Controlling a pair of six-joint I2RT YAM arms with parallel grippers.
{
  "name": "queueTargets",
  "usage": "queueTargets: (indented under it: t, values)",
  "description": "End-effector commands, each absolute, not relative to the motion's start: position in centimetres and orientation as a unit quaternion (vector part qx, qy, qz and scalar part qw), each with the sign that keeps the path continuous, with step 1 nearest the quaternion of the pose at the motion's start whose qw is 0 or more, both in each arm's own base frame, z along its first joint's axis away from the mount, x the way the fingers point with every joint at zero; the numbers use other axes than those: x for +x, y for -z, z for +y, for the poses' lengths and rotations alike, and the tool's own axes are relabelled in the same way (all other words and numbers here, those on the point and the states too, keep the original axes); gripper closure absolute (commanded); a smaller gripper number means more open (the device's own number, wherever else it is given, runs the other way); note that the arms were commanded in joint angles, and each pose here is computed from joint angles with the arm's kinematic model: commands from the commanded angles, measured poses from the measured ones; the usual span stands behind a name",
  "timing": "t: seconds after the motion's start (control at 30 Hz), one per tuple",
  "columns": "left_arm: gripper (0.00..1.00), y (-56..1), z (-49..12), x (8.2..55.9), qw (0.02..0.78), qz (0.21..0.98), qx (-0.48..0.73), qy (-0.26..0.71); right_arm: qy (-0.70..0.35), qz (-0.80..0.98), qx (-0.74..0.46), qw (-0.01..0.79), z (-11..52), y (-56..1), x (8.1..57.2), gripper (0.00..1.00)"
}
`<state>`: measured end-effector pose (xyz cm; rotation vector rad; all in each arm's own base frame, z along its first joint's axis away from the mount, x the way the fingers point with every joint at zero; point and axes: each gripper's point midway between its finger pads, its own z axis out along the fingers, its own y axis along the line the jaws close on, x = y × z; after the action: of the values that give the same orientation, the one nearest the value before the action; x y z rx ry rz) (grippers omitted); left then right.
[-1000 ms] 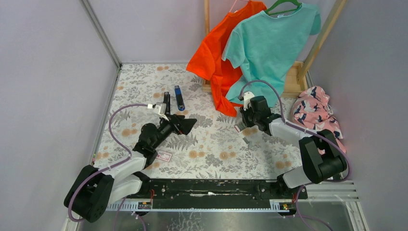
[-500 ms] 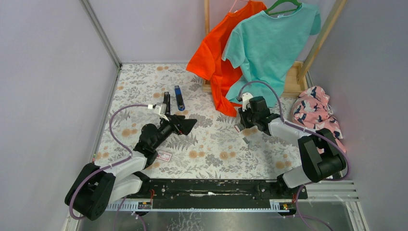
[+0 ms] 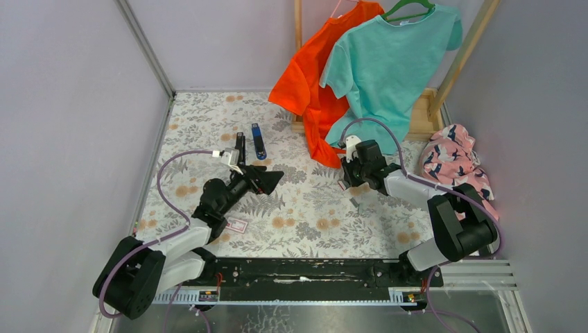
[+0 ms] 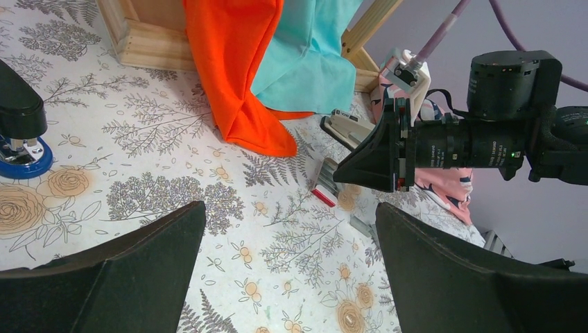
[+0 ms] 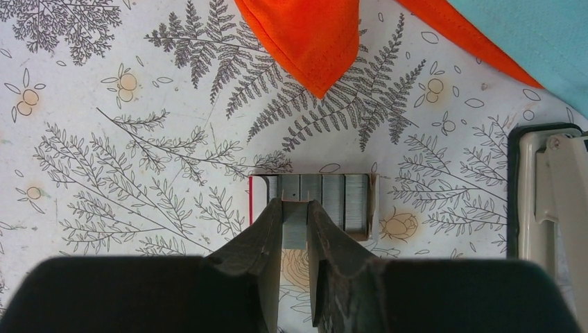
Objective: Unload the staples from the stapler
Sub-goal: Place the staple in the staple box.
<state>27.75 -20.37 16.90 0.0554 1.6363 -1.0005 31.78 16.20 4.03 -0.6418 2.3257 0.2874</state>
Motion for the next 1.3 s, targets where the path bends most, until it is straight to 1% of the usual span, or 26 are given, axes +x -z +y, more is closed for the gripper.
queueTargets:
  t: [0.0,1.27]
  values:
    - [0.0,-18.2,-20.4,27.5,0.595,0.675,0.032,0.435,-0.126,0.888,-0.252,0.364,17.6,-5.3,32.7,0.83]
    - [0.0,-17.8,-20.3,27.3,0.592,0.679,0.03,0.434,-0.107,0.898,-0.252,0.345,17.3,-4.3,32.9,0.81]
